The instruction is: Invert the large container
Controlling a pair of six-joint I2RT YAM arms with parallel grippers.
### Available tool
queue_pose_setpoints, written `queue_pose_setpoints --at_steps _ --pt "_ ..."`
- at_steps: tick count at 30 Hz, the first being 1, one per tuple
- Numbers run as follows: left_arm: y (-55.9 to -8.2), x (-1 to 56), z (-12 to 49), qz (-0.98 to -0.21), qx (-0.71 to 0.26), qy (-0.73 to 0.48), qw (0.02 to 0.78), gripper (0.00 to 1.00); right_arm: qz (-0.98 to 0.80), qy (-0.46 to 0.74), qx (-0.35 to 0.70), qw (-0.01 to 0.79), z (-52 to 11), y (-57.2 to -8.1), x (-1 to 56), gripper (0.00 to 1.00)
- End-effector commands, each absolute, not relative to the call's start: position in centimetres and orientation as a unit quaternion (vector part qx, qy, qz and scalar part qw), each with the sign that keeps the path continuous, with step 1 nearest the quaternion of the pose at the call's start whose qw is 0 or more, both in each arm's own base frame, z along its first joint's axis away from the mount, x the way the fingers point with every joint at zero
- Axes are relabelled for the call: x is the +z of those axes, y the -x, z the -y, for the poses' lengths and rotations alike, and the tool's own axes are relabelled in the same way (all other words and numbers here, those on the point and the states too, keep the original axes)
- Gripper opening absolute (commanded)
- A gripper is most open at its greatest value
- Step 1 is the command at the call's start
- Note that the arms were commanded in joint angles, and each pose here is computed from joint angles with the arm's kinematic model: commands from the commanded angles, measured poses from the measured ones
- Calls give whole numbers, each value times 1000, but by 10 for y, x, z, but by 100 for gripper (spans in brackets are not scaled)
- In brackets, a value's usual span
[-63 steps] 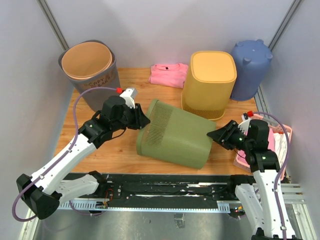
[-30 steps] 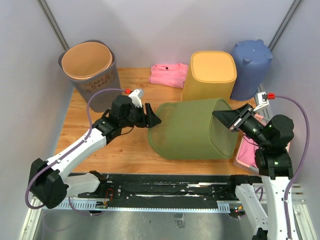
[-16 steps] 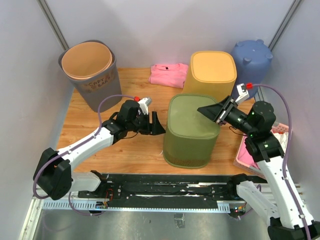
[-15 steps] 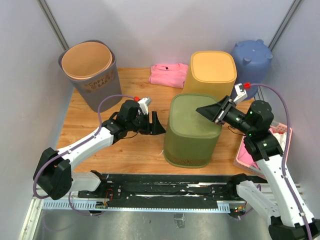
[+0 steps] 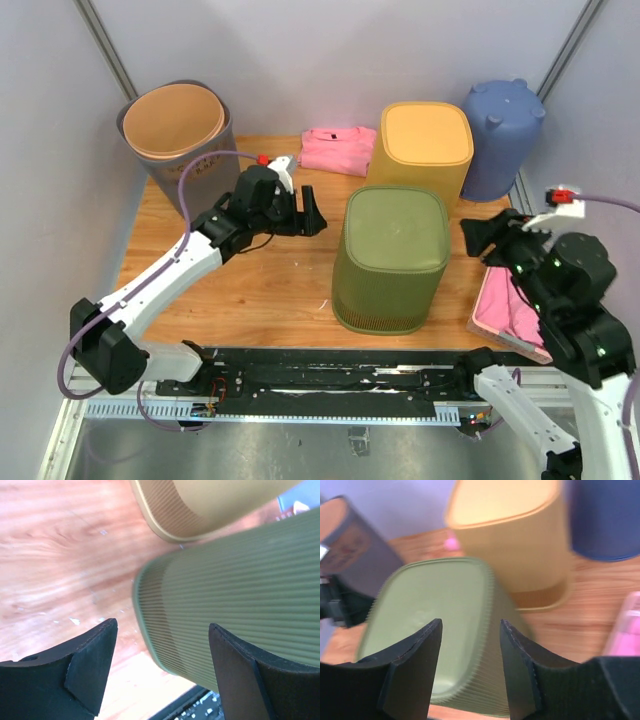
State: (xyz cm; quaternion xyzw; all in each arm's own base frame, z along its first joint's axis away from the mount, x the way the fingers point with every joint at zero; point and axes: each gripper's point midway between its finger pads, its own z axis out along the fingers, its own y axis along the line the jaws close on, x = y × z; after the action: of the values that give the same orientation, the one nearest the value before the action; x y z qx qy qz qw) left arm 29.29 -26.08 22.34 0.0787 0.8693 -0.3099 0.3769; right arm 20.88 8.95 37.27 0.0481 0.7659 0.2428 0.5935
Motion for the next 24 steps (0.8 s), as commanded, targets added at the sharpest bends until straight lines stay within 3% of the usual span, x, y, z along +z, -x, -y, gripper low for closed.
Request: queue_pose_setpoints --at_steps 1,7,13,19,24 --pt "-314 268 220 -862 -211 -46 458 79 -817 -54 -10 573 -1 -182 336 53" --pt "-320 354 183 -799 -179 -6 574 80 -874 -11 36 485 -24 -162 256 52" --pt "-295 413 143 -717 -196 49 667 88 -842 9 215 495 -94 -183 245 53" --pt "-283 416 126 -700 -193 65 685 94 -773 -12 383 505 -167 -242 254 54" --pt "-280 408 134 -724 -195 42 661 97 -807 21 361 467 -197 -269 256 54"
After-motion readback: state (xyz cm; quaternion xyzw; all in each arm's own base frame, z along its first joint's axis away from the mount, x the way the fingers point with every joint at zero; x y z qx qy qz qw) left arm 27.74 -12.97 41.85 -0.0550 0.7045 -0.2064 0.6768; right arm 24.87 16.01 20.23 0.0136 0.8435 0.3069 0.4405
